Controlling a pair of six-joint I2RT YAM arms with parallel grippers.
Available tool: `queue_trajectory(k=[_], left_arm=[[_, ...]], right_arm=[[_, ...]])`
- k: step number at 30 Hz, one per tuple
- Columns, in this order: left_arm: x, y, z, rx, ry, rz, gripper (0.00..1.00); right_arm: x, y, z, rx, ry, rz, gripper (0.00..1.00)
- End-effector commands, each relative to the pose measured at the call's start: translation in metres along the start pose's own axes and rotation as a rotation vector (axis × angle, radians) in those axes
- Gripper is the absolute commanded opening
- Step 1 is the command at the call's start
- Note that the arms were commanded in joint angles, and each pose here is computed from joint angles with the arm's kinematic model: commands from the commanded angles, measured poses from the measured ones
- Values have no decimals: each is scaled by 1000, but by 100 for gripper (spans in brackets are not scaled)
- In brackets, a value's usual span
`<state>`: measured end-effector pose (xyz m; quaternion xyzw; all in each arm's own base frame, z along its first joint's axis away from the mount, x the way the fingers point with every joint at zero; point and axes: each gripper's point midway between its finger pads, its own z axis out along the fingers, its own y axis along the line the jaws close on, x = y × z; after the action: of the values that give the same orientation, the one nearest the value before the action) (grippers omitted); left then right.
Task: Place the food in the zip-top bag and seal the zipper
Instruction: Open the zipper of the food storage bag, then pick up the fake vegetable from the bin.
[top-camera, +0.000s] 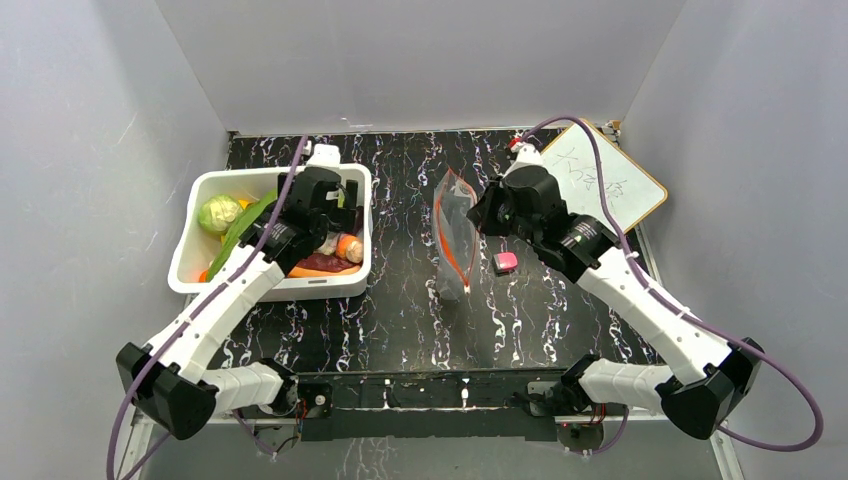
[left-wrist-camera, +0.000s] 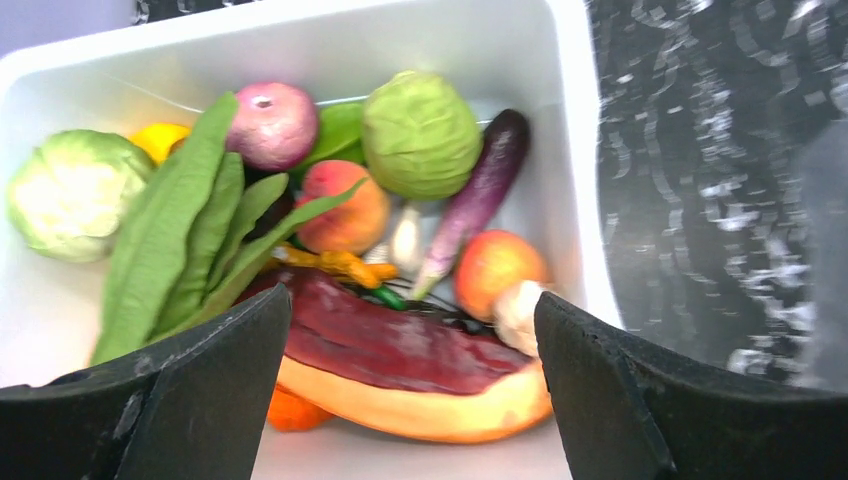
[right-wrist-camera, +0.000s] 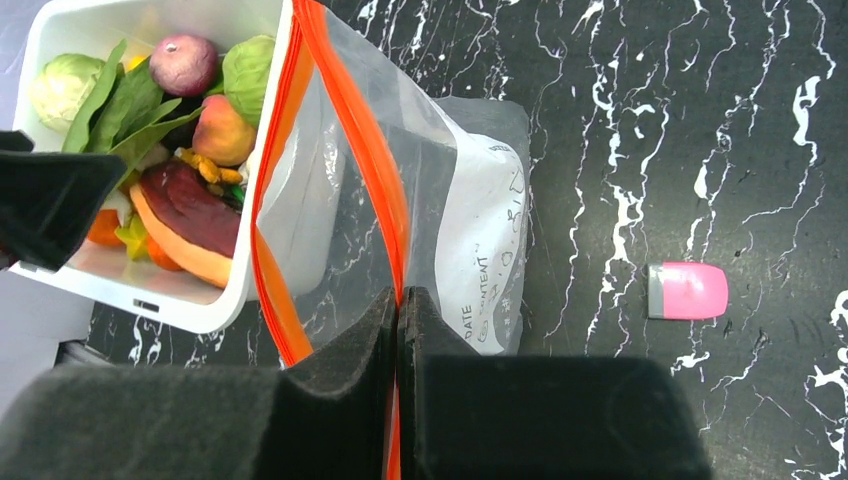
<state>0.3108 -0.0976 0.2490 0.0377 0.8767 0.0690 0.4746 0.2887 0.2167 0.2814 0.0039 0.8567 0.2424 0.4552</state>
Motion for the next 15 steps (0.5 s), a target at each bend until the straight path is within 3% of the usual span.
queue_trajectory(k=[1, 11, 15], left_arm=[[11, 33, 17, -96, 14, 263, 92], [41, 77, 33, -113, 181, 549, 94], [49, 124, 44, -209, 221, 626, 98]], right_arm=[[-18, 17, -16, -94, -81, 5, 0], [-6, 24, -20, -165, -46, -21, 0], [-2, 25, -25, -187, -36, -24, 0]])
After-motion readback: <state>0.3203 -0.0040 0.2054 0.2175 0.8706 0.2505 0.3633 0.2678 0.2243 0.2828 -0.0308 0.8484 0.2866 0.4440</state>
